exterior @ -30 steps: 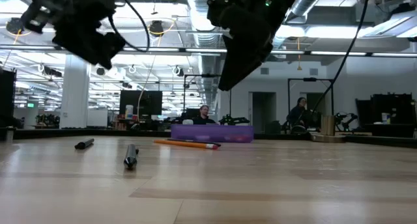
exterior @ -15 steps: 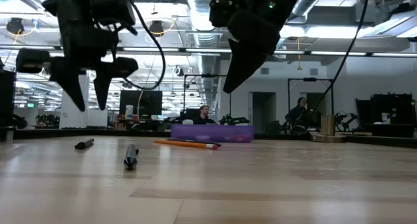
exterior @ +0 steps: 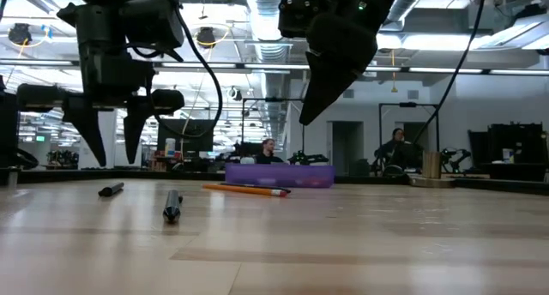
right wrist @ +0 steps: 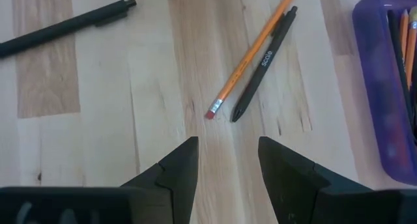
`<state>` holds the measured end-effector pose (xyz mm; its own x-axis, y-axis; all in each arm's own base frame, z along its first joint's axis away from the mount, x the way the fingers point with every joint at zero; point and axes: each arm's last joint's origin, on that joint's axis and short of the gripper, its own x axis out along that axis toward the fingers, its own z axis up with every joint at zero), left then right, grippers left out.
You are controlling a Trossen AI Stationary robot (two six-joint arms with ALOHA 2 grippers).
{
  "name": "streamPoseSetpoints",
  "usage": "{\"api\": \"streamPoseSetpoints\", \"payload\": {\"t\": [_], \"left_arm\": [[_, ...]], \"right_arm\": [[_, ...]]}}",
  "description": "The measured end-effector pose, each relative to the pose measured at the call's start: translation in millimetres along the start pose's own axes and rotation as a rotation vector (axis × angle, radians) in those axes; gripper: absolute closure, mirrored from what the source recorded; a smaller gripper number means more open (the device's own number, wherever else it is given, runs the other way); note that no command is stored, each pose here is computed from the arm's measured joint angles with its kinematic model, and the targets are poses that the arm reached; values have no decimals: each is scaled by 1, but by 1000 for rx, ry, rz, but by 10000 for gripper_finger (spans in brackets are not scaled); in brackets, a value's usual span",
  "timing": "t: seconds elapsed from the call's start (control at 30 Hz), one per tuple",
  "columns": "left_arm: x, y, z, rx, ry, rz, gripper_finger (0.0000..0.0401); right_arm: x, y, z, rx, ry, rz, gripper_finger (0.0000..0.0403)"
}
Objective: Pick & place school supplies into a supply box
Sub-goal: Put the black pen into the violet supply box
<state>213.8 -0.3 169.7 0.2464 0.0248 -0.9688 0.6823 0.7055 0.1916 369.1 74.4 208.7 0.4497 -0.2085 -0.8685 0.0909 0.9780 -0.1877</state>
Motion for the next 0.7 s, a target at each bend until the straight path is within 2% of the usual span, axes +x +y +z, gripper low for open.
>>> {"api": "streamPoseSetpoints", "payload": {"t": [0.27, 0.57, 0.7], "left_arm": [[1, 1, 0, 27, 1, 11, 255], [26, 0, 3, 47, 83, -69, 255], [31, 2, 5, 48, 84, -64, 255]], "right_arm": [[0, 0, 0, -1, 7, 18, 249], [0, 1, -1, 0, 9, 21, 249], [-1, 3, -1, -6, 8, 23, 249]]}}
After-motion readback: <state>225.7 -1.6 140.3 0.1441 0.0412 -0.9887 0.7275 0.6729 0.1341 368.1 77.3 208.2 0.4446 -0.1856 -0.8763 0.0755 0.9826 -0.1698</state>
